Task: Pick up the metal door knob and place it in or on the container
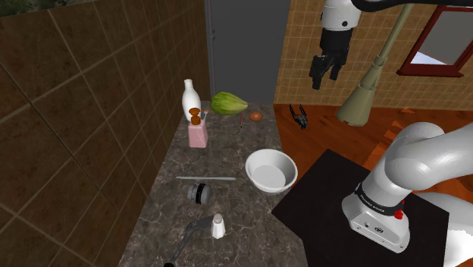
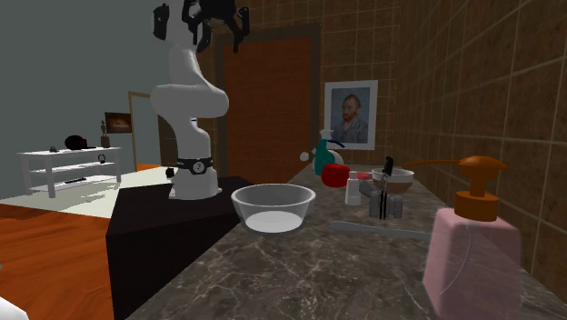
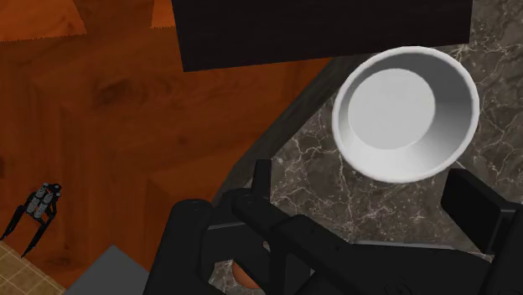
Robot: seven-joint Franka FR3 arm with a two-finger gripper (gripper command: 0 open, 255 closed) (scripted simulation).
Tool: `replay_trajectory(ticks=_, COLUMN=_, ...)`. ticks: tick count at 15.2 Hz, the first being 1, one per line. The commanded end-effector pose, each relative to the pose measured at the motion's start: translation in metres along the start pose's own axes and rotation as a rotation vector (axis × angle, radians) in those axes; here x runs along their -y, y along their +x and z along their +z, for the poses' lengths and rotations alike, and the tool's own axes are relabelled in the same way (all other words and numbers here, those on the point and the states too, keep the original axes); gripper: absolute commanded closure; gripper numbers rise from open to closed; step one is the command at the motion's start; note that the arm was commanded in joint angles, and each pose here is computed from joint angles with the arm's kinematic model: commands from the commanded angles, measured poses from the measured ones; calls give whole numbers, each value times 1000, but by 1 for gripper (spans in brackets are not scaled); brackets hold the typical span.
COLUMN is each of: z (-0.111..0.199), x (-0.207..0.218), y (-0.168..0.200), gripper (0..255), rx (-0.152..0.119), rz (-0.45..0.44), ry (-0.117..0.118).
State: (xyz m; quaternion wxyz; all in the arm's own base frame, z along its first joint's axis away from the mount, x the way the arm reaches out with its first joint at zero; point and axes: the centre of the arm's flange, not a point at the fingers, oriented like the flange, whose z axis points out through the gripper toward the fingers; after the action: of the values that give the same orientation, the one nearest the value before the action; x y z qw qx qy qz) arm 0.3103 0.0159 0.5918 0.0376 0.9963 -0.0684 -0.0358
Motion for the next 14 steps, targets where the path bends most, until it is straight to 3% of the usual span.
replay_trajectory(ticks=1, z=0, x=0, y=0, gripper=0, rx=0, rz=0, ry=0)
replay_trajectory(ticks=14, z=95, x=120, y=67, gripper=0, rx=-33, rz=-142, ry=16)
